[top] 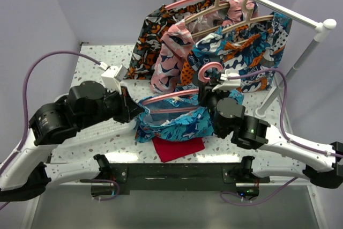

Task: Place the shorts on the hanger

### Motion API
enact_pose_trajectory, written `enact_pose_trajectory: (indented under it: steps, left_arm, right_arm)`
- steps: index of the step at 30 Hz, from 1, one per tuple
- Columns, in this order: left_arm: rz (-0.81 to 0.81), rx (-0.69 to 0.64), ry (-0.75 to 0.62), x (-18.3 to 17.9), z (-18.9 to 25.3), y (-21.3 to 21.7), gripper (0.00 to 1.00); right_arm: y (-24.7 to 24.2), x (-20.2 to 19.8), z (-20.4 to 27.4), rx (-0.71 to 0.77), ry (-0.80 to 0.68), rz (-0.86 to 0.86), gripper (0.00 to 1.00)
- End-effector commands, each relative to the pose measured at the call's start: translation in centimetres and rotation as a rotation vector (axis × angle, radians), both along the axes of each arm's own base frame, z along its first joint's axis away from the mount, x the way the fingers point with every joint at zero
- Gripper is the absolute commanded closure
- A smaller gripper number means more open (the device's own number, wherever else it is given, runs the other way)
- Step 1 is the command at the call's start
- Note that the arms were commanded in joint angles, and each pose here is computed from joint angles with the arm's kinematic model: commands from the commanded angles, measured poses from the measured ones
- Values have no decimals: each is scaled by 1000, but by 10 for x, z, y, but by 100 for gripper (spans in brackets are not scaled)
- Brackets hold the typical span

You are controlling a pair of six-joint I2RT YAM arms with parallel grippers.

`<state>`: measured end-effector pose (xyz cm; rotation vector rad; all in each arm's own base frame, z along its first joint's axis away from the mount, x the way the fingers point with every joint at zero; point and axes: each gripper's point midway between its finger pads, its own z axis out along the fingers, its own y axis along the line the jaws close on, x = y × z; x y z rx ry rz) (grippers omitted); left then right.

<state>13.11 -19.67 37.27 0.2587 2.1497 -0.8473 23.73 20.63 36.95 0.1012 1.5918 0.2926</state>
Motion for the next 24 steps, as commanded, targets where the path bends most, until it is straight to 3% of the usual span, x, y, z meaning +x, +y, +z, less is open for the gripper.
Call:
enact_pose_trajectory:
  steps: [1, 5, 8, 10, 15, 22, 24]
  left_arm:
    - [-96, -41, -56, -5, 35, -12, 100]
    - [-97, -45, -35, 1, 40, -25, 100]
    - [-18, 15, -94, 18, 47, -14, 100]
    - [-4, 41, -120, 19, 55, -5, 100]
    - [13, 112, -175, 26, 57, 6, 100]
    - [-164, -31, -290, 19, 113, -35, 100]
    - [-179, -54, -328, 23, 122, -42, 94]
  right_arm:
    - [4, -5, 41, -30, -38, -8, 100]
    - [19, 0, 47, -61, -36, -20, 100]
    - [41, -9, 52, -38, -60, 115, 100]
    - [47, -12, 47, -105, -64, 132, 100]
    - [35, -18, 69, -113, -97, 159, 100]
    - [47, -30, 137, -123, -122, 290, 100]
    - [57, -36, 136, -128, -113, 324, 100]
